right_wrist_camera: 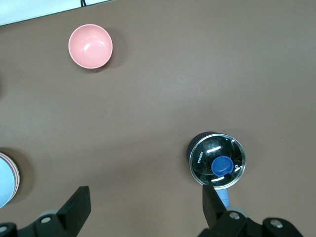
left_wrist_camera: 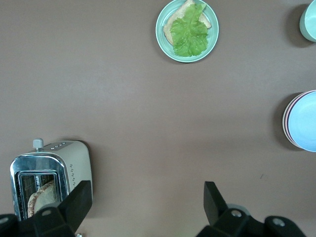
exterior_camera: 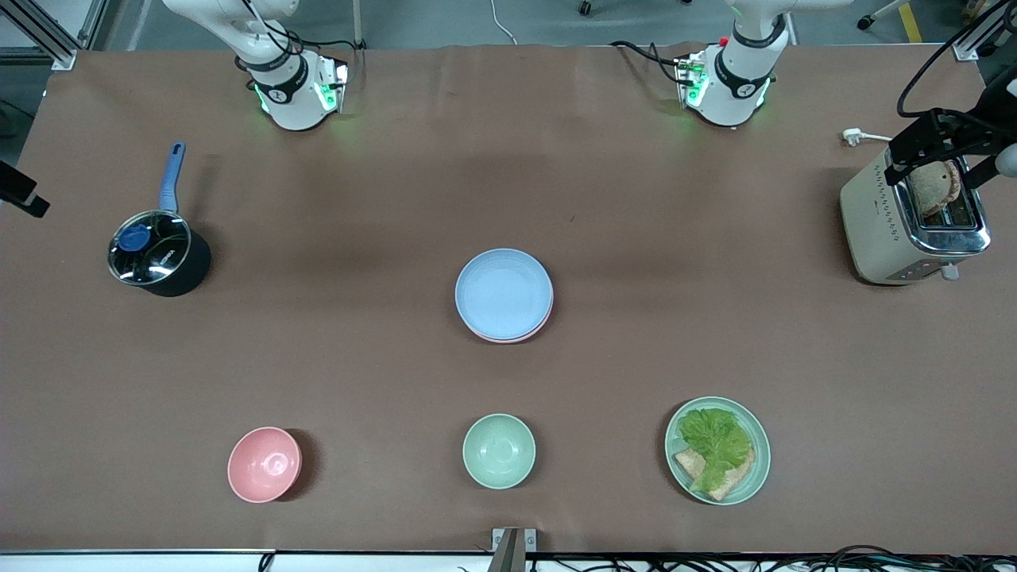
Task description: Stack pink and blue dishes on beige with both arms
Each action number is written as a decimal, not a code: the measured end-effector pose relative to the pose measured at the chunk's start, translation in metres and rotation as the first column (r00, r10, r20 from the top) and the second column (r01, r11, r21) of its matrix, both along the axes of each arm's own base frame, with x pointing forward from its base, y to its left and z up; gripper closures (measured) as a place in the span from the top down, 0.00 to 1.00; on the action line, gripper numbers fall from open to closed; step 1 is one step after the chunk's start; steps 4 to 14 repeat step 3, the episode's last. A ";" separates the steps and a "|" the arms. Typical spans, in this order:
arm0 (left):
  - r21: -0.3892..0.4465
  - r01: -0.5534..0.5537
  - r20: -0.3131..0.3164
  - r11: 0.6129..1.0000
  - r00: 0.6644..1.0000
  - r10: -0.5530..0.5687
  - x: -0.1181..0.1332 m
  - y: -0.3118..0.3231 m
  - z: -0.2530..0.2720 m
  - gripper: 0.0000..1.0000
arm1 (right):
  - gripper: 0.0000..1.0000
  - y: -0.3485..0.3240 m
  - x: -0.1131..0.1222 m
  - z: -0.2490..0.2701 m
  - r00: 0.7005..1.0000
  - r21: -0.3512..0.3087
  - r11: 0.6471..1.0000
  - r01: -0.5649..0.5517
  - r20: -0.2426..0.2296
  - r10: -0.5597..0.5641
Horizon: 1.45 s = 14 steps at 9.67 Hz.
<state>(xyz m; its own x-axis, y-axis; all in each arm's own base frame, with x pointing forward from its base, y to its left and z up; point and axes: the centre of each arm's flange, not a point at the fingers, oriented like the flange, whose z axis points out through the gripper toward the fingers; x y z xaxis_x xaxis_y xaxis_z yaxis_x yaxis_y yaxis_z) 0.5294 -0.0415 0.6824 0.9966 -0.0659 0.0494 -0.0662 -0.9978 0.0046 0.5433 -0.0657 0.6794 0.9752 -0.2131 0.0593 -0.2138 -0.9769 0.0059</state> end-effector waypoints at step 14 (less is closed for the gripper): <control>0.001 -0.014 -0.009 1.000 1.000 0.014 -0.001 0.001 -0.001 1.00 | 1.00 0.002 0.004 -0.006 1.000 0.002 1.000 -0.010 -0.012 0.010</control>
